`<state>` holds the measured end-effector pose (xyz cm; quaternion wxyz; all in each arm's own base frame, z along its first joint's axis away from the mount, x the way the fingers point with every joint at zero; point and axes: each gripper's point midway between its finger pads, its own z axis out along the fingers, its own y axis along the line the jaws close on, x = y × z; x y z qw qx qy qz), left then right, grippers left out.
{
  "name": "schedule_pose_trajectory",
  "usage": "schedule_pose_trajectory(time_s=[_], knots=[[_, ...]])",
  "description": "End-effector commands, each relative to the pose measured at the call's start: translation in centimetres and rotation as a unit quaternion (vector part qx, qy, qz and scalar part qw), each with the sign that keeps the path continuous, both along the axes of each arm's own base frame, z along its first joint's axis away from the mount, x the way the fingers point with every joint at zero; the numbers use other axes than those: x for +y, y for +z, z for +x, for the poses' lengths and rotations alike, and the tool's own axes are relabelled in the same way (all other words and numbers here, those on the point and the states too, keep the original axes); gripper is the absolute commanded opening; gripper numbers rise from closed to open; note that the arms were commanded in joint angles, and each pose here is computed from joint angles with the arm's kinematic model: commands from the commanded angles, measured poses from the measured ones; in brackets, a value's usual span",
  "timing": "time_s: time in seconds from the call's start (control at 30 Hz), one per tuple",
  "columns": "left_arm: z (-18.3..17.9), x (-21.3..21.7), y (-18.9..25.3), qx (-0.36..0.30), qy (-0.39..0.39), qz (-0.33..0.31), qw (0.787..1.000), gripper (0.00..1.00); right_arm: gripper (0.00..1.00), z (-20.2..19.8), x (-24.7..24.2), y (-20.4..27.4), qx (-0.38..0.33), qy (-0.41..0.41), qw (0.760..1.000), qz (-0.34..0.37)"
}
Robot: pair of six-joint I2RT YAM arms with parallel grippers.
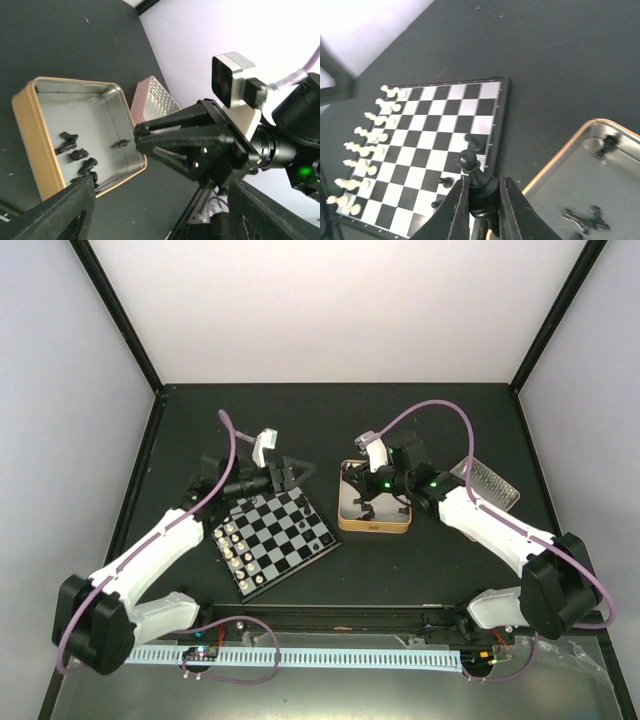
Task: Set up the chess pieces on the board
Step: Pick up the chess piece from the storage box.
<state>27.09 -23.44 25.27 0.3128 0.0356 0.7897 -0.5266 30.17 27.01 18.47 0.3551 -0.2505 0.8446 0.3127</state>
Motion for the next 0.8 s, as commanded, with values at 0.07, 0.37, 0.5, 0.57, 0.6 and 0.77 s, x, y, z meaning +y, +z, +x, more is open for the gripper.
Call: schedule_pose_trajectory(time_s=[0.07,0.37,0.5,0.57,0.6,0.77], knots=[[0.7,-2.7,0.8,0.037,-0.063,-0.029,0.997,0.67,0.13,-2.4,3.6,2.6,-0.03,0.094,0.994,0.038],[0.5,-1.5,-3.7,0.083,-0.03,0.019,0.996,0.43,0.13,-3.8,7.9,2.3,-0.009,0.141,0.989,0.035],[0.2,-0.4,-5.0,0.091,-0.007,0.035,0.995,0.31,0.13,-4.2,9.5,2.2,-0.001,0.154,0.987,0.037],[0.1,0.2,-5.8,0.1,0.006,0.049,0.994,0.27,0.13,-4.5,10.2,2.3,0.002,0.16,0.986,0.042],[0.1,0.5,-6.2,0.103,0.013,0.054,0.993,0.24,0.13,-4.7,10.5,2.3,0.004,0.164,0.986,0.044],[-0.3,1.5,-6.1,0.1,0.027,0.06,0.993,0.08,0.13,-5.1,11.9,1.8,0.014,0.166,0.985,0.041]])
